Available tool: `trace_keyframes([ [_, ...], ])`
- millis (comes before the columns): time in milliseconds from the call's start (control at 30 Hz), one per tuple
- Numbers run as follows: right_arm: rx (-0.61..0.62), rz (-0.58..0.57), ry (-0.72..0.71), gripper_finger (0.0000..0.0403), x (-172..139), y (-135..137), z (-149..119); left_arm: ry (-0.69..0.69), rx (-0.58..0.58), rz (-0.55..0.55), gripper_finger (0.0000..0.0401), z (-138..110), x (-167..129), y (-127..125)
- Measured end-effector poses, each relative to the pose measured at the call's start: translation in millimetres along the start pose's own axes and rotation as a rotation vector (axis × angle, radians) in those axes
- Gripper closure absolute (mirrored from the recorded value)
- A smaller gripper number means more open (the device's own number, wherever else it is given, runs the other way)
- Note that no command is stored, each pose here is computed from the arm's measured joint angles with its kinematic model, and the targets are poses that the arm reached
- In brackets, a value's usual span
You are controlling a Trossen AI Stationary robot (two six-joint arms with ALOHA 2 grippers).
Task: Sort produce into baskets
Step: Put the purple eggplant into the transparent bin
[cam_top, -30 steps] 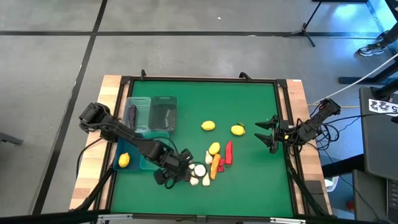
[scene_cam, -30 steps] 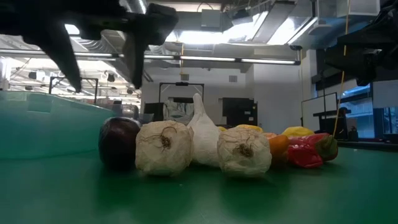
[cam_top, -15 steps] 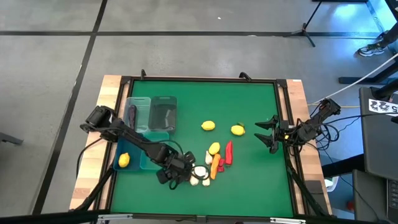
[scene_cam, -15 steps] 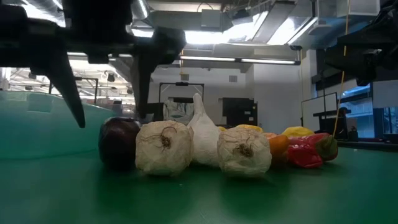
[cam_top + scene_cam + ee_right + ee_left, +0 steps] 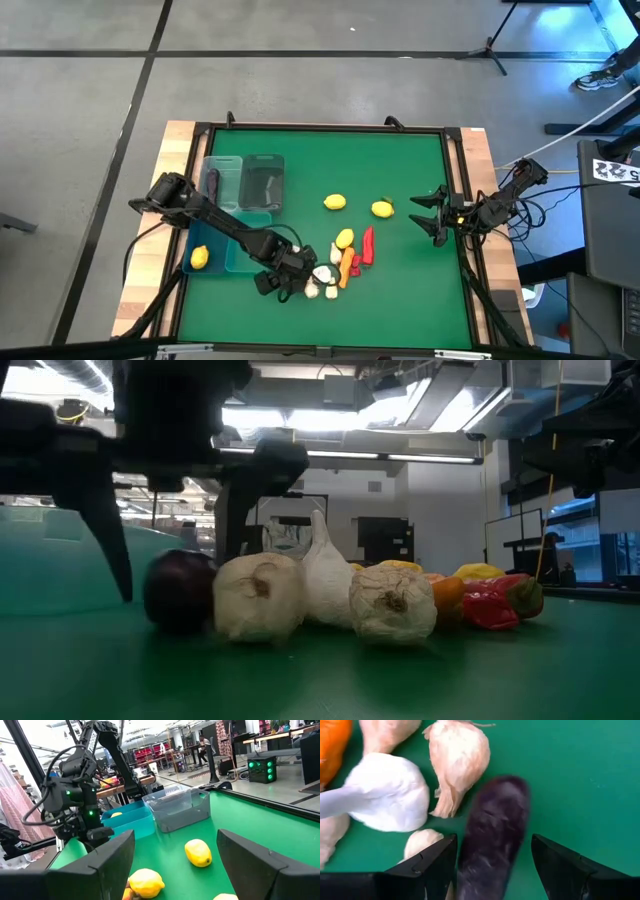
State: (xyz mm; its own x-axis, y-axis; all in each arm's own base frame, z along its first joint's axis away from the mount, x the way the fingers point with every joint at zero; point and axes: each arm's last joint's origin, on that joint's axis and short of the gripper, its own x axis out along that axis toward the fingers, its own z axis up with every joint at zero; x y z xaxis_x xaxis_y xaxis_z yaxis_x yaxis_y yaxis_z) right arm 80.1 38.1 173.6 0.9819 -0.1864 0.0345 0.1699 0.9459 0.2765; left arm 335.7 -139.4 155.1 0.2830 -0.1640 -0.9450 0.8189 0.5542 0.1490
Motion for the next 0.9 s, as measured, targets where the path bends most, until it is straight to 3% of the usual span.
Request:
trace_keyframes([
  [167, -0.001, 0.000, 0.001, 0.0123, 0, 0, 0, 0.002, -0.004, 0.003, 0.0163, -2, 1, 3],
  [533, -0.001, 0.001, 0.001, 0.0123, 0, 0, 0, 0.000, 0.019, 0.004, 0.0234, -2, 0, 4],
  [900, -0.001, 0.001, 0.001, 0.0123, 0, 0, 0, -0.012, 0.017, 0.114, 0.0243, 4, -4, 11],
])
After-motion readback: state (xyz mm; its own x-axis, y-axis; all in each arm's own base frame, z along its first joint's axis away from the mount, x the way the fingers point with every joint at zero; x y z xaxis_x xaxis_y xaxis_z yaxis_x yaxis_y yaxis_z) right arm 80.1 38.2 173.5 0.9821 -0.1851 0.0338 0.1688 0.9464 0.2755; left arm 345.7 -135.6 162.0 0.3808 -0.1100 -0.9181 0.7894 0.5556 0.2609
